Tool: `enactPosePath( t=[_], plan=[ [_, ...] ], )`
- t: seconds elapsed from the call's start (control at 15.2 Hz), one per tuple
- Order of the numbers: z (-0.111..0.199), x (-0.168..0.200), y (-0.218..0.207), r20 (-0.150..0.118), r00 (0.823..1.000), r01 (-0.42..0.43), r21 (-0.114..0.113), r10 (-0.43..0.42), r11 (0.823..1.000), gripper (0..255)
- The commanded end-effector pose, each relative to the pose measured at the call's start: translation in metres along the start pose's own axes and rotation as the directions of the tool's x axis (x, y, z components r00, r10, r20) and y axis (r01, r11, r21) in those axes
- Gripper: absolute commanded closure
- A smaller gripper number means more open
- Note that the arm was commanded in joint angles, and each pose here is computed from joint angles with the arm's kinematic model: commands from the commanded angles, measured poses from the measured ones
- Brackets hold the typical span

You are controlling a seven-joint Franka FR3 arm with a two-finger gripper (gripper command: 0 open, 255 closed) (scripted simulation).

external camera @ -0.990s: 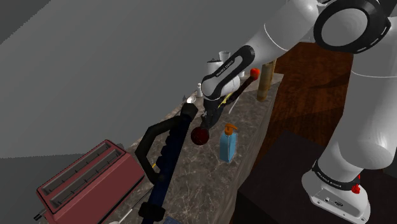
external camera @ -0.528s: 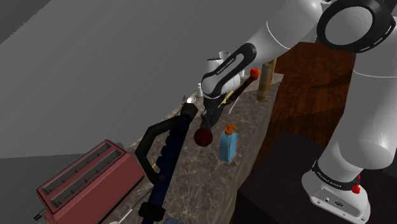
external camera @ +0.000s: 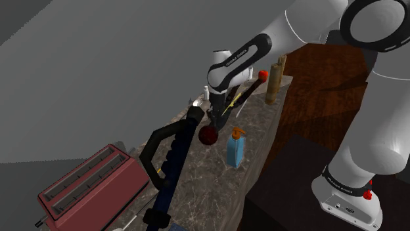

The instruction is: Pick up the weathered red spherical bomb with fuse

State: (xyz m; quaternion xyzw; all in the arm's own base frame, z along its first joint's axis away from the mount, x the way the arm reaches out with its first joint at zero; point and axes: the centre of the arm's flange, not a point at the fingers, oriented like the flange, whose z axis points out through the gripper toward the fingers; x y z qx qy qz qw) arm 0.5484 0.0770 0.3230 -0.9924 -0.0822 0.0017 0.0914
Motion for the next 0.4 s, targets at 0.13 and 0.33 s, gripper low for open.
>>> enactPosePath(
  t=[0.13, 0.33],
  plan=[
    [-0.021, -0.002, -0.003, 0.0, 1.0, 0.0, 0.0, 0.0, 1.0, 255],
    [-0.027, -0.001, -0.004, 0.0, 1.0, 0.0, 0.0, 0.0, 1.0, 255]
  ],
)
